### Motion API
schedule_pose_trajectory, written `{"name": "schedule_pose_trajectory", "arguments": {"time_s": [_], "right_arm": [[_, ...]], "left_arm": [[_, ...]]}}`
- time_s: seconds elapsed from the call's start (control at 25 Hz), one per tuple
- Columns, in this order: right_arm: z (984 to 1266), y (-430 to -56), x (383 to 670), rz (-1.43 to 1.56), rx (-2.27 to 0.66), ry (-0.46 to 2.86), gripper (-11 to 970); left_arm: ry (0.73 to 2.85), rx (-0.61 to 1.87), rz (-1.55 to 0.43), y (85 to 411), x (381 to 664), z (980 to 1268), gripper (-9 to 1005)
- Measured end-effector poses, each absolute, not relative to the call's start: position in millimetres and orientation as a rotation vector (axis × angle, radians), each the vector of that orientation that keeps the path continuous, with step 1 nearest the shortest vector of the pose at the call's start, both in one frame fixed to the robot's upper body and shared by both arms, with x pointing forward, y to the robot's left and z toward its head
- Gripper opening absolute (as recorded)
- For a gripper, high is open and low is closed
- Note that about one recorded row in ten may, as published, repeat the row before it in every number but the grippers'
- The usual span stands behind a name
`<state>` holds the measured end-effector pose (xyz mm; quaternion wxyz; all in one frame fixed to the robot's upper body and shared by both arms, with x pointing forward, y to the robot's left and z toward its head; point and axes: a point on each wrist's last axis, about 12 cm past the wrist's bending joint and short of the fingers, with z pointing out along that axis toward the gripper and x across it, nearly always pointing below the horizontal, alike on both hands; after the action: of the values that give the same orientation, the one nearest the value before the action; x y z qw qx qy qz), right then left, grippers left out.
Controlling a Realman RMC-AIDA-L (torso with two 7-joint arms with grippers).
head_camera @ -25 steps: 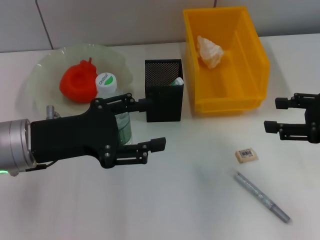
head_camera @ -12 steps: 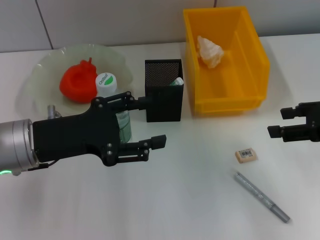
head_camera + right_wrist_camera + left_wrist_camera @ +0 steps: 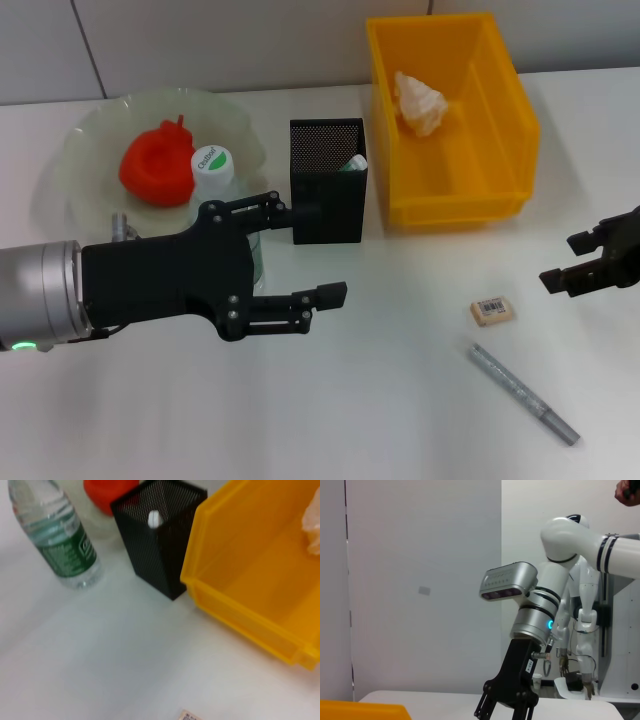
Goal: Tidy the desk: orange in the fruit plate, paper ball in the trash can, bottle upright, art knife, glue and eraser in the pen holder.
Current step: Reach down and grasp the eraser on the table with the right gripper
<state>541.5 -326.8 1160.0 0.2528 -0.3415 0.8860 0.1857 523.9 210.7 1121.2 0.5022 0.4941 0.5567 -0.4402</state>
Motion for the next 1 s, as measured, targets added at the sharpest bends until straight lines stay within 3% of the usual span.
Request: {"name": "schedule_pose_trajectory", "arguments": {"time_s": [1.0], "right_arm": [[1154.2,-284.5,577.7,0.468,-1.120,2.555,707]], "left_arm": [[1.347,1.234,-1.071,201.9,523.2,1117.3,799]]}}
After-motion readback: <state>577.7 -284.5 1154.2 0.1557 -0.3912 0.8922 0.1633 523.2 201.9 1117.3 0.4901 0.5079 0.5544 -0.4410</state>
